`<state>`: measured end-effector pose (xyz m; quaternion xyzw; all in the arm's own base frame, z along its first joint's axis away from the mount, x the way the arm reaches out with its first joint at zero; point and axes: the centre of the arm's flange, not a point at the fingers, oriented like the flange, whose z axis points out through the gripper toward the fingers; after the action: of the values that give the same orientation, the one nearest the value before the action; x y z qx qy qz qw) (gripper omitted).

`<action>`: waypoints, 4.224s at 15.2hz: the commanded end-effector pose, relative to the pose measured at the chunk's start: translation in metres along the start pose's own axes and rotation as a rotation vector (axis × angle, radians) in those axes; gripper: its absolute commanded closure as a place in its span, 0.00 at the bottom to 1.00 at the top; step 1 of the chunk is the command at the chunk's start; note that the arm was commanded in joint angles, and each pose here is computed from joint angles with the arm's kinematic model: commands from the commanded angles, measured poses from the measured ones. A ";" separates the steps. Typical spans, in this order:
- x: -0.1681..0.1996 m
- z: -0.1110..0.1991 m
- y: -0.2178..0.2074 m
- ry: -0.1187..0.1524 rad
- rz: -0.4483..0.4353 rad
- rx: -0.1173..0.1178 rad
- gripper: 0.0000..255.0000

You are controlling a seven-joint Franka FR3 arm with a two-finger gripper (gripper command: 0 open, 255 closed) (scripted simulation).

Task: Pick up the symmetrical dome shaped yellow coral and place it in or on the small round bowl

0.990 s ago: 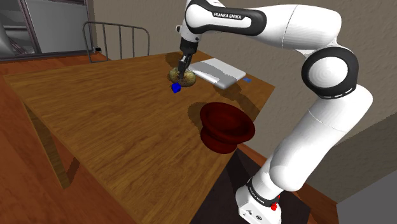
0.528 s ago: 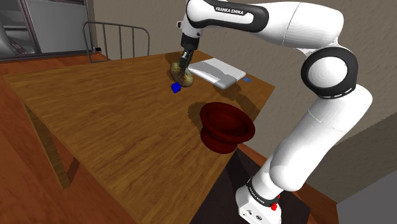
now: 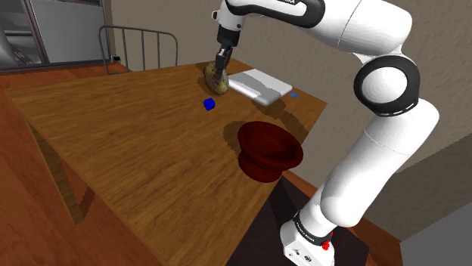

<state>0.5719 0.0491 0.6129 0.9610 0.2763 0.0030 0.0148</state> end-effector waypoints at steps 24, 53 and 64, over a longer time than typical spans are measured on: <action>-0.034 -0.110 -0.038 0.000 0.000 0.000 1.00; -0.228 -0.098 -0.279 0.000 0.000 0.000 1.00; -0.228 -0.044 -0.280 0.000 0.000 0.000 1.00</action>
<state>0.2292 0.1671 0.6518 0.9610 0.2762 0.0027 0.0149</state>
